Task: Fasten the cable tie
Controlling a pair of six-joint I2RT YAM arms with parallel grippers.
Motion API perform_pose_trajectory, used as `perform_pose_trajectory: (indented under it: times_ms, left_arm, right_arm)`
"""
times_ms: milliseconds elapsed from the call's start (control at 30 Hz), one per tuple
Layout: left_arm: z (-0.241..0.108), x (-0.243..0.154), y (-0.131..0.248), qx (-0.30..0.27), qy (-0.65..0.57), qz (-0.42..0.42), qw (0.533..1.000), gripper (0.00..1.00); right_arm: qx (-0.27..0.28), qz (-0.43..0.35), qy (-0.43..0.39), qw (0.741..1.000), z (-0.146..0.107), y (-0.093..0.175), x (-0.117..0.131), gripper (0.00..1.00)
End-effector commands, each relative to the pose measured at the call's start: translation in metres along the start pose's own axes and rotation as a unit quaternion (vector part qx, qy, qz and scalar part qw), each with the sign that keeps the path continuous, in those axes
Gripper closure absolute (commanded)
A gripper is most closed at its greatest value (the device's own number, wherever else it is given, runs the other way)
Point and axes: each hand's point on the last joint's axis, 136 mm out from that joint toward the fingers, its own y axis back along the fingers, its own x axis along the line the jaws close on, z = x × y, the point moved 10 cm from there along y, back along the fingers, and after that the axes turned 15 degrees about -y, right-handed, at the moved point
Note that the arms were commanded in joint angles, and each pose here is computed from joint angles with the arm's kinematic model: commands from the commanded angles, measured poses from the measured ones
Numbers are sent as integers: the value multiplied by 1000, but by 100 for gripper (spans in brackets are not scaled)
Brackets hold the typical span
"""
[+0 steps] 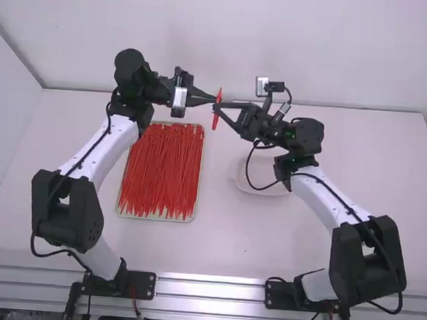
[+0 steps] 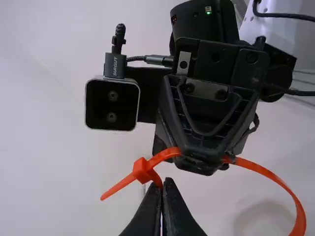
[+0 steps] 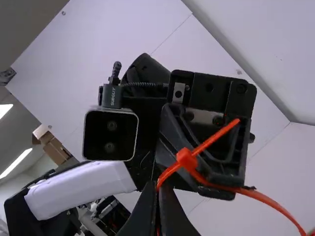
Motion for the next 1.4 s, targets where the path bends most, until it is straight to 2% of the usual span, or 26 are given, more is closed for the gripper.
perform_pose_trajectory:
  times_ms: [0, 267, 567, 867, 933, 967, 1000, 1033, 1367]
  left_arm:
    - [3, -10, -10, -34, -7, -29, 999, 99]
    - [13, -6, -18, -44, -22, -35, 998, 98]
    - [11, -22, -20, -49, -64, -35, 996, 99]
    - [19, -24, -13, -42, -48, -31, 998, 99]
    - [23, -21, -10, -36, -28, -25, 999, 99]
    - [23, -21, -10, -35, -26, -25, 999, 99]
    - [24, -20, -8, -34, -18, -24, 999, 99]
    - [25, -19, -6, -31, -5, -23, 999, 99]
    - [28, -19, -6, -29, 95, -30, 995, 99]
  right_arm:
    - [-36, 7, 26, 999, 15, 0, 13, 100]
    - [-39, -1, 28, 999, 16, 0, 10, 100]
    - [-48, -2, 31, 998, 21, 6, 11, 100]
    - [-56, -1, 34, 998, 22, 6, 11, 100]
    - [-45, -1, 35, 998, 21, 6, 11, 88]
    - [-43, -1, 35, 998, 20, 6, 11, 85]
    - [-36, 0, 35, 999, 19, 6, 11, 72]
    - [-30, 0, 35, 999, 19, 6, 11, 1]
    - [-34, 0, 32, 999, 19, 6, 11, 1]
